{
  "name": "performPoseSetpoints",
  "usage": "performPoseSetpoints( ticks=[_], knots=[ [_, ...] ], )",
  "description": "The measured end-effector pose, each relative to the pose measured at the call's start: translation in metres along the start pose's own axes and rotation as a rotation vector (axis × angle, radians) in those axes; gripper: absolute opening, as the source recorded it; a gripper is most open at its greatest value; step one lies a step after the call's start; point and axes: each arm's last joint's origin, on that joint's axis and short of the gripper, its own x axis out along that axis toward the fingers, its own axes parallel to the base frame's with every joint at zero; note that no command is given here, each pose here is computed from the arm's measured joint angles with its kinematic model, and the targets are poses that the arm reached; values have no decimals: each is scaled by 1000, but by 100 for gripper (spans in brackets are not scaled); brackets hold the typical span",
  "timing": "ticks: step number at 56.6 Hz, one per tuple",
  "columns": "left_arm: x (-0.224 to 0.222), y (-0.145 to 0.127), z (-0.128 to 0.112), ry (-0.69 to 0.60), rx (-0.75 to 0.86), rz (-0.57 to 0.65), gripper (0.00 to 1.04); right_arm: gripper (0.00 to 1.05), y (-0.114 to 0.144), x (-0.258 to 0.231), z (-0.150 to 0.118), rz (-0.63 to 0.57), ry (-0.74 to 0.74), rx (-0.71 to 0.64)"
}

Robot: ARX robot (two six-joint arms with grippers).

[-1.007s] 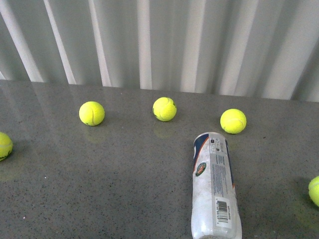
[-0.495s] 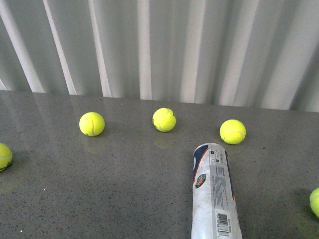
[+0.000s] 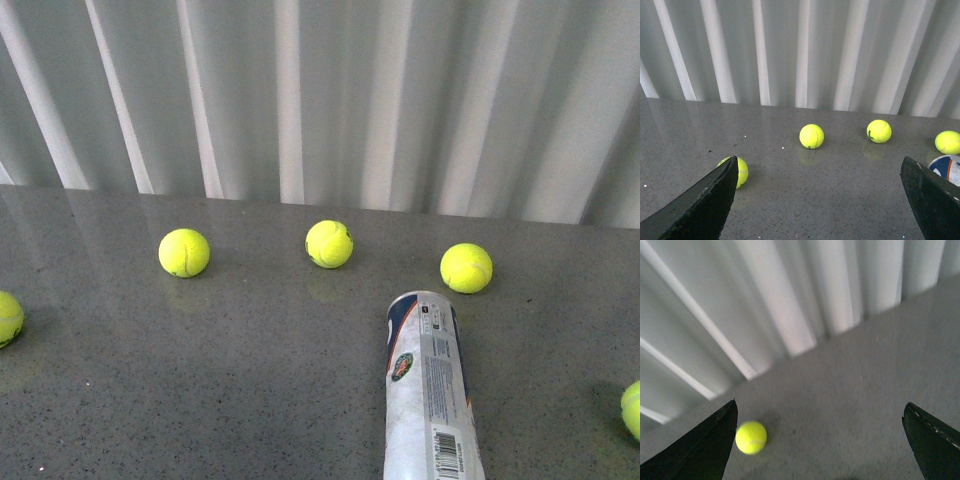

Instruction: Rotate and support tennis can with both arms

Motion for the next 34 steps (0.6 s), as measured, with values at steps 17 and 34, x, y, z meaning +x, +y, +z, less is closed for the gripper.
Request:
performPoseSetpoints(
  ticks=[17, 34],
  knots=[
    [0, 0, 0, 0, 0, 0, 98, 97, 81, 113, -92, 94, 643, -188],
    [0, 0, 0, 0, 0, 0, 98, 97, 131, 108, -146, 248, 838, -372]
  ],
)
